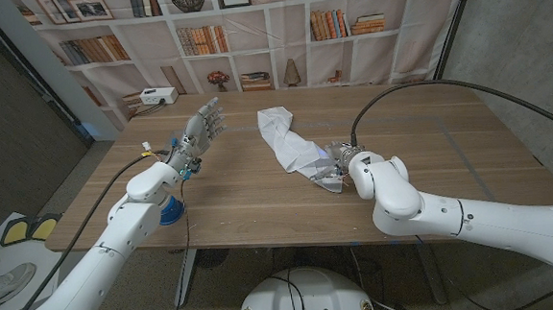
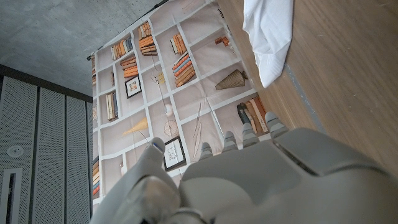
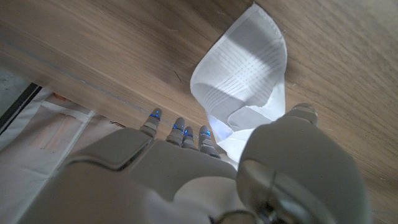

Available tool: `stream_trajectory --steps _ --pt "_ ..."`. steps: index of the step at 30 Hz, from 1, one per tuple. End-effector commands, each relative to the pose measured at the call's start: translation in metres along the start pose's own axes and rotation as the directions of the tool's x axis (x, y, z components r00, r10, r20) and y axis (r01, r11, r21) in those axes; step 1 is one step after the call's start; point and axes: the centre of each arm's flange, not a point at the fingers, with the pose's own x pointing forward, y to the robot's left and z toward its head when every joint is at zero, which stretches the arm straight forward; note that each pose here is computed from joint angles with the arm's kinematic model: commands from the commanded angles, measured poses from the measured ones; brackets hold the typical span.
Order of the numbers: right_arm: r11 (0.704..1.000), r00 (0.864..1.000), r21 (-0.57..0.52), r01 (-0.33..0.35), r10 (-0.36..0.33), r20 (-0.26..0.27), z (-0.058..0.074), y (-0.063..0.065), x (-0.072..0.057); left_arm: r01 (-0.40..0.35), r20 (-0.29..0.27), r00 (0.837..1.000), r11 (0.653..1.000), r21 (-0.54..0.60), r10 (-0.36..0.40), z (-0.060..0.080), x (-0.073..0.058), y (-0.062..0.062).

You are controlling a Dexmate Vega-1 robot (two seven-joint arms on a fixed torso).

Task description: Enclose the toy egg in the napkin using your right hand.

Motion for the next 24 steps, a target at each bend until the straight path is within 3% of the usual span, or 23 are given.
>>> stream_trajectory --steps 1,10,19,24 --pt "0.993 0.999 -0.109 -0.038 0.039 0.008 0.014 0.010 0.012 -0.008 -0.001 1.000 1.000 0.002 0.008 0.000 -0.001 0.003" --pt "0.988 0.999 -0.151 -0.034 0.031 -0.023 0.014 0.017 0.025 -0.011 0.001 1.000 1.000 0.006 0.011 0.003 -0.001 0.006" --pt "0.985 0.997 -0.160 0.066 -0.070 -0.020 0.011 0.022 0.030 -0.005 -0.001 1.000 1.000 0.006 0.005 0.003 0.001 0.008" --pt "0.976 0.989 -0.162 0.146 -0.149 -0.004 0.009 0.025 0.030 -0.005 -0.001 1.000 1.000 0.006 0.005 0.003 0.002 0.008"
